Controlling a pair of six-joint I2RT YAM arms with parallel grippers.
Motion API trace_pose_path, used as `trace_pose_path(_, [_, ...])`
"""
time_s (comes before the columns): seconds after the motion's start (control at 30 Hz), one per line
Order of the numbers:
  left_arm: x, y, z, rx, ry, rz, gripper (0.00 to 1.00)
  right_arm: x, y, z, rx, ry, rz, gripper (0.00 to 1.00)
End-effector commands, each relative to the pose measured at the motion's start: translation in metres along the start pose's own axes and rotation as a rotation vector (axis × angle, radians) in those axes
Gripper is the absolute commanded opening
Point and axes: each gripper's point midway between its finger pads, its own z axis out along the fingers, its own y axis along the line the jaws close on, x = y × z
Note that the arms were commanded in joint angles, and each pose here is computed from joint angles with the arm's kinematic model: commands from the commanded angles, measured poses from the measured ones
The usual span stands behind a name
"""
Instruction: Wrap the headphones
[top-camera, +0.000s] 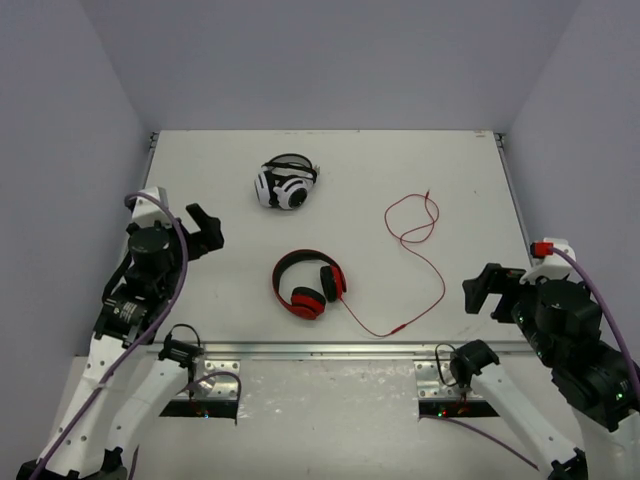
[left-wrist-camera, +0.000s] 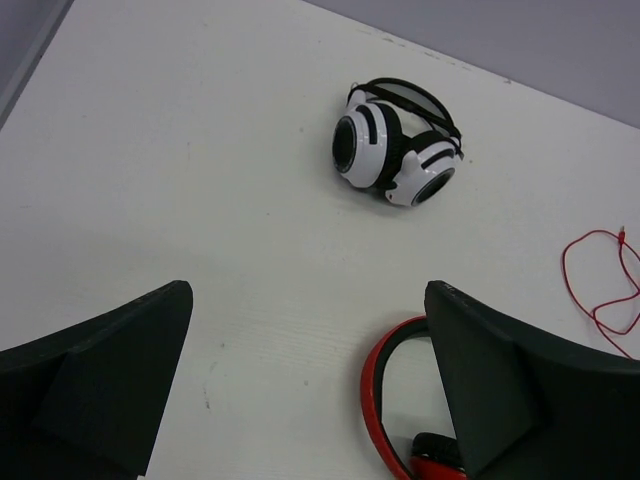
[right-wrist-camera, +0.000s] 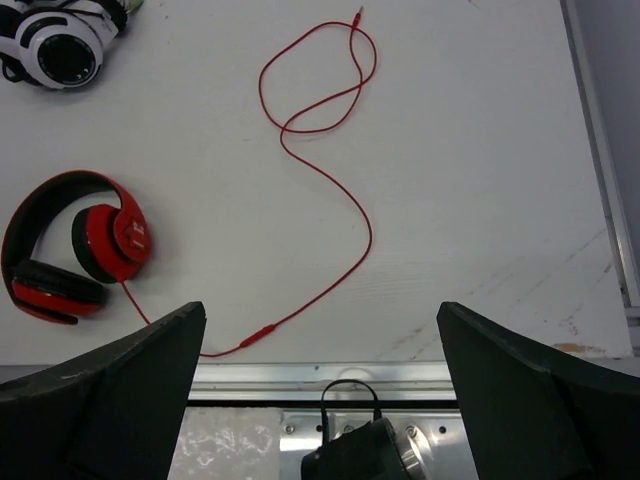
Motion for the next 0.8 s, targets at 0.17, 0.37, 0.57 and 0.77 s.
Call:
trace_pose_path(0.17, [0.035, -0.059, 0.025, 0.288, 0.205, 0.108, 1.0, -0.01, 0.054, 0.003, -0.302, -0.066, -0.023, 0.99])
trace_pose_path(0.37, [0.098, -0.113, 0.057, 0.442, 0.529, 0.274, 1.0, 0.0, 0.08, 0.011, -0.417, -0.001, -0.04, 0.99])
trace_pose_path(0.57, [0.165, -0.122, 0.09, 0.43, 0.738, 0.439, 0.96, 0.017, 0.11, 0.006, -0.626, 0.03, -0.101, 0.99])
trace_pose_path(0.77, [0.232, -0.092, 0.106, 0.342, 0.942, 0.506, 0.78, 0.025, 0.114, 0.005, -0.668, 0.015, -0.1, 0.99])
